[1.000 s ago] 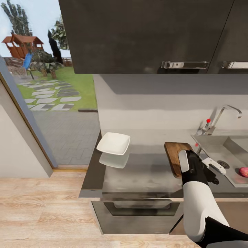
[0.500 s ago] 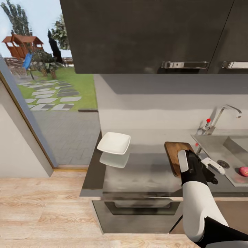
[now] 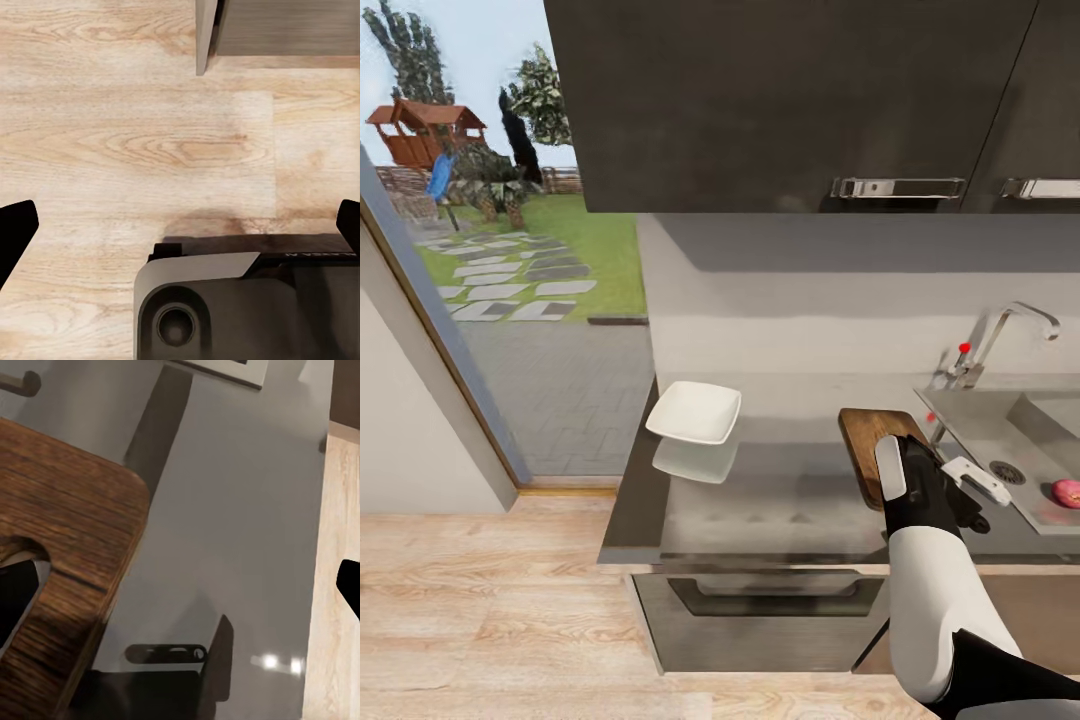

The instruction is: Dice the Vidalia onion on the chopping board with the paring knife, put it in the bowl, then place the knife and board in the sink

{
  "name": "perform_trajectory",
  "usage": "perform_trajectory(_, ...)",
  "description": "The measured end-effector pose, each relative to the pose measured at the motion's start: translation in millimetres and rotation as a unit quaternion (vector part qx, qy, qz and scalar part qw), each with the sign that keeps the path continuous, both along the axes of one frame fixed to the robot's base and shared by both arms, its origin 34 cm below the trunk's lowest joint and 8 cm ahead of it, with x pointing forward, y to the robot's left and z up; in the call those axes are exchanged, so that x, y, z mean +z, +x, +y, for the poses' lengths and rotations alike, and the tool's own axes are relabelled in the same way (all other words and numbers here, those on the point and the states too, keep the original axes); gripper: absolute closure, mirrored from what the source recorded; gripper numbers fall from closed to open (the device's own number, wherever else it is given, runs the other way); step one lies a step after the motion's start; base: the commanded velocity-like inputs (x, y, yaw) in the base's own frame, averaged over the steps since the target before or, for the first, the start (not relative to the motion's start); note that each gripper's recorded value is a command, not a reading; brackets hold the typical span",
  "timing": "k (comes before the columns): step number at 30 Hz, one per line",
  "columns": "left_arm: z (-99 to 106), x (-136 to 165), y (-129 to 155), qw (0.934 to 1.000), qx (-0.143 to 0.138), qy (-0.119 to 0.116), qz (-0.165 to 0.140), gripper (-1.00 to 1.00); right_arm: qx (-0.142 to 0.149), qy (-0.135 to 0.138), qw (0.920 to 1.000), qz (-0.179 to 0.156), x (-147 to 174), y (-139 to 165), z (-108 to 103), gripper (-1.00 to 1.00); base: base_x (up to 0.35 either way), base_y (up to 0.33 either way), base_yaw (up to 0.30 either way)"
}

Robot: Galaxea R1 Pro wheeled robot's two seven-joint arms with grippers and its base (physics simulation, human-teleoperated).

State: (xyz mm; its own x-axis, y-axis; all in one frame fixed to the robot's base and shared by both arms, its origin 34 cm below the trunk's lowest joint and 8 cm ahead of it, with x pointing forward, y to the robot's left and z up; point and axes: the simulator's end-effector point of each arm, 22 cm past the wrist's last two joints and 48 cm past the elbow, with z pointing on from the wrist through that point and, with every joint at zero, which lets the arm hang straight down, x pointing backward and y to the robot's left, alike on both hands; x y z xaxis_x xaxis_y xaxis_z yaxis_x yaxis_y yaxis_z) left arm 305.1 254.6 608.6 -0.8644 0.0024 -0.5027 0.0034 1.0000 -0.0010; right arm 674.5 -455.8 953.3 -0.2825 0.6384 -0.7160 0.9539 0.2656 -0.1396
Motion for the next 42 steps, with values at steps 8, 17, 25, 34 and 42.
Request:
perform_trajectory(8,0.0,-0.1,-0.3,1.0000,0.000,0.000,0.000,-1.00,0.003,0.002,1.0000,-0.003,-0.3,1.9,1.0,-1.00,0.000,0.055,0.000)
perform_trajectory(17,0.0,-0.2,-0.6,1.0000,0.000,0.000,0.001,-1.00,0.004,0.002,1.0000,-0.003,-0.4,2.4,2.2,-1.00,0.000,0.030,0.000)
perform_trajectory(25,0.0,-0.2,-0.7,1.0000,0.000,0.000,0.001,-1.00,0.004,0.002,1.0000,-0.003,-0.4,2.5,2.4,-1.00,0.000,0.002,0.000)
perform_trajectory(34,0.0,-0.2,-0.7,1.0000,0.000,0.000,0.001,-1.00,0.005,0.003,1.0000,-0.004,-0.7,2.8,2.6,-1.00,0.000,0.000,0.000)
perform_trajectory(42,0.0,-0.2,-0.7,1.0000,0.000,0.000,0.001,-1.00,0.016,0.008,0.9998,-0.013,-1.9,9.1,5.3,-1.00,0.000,0.000,0.000)
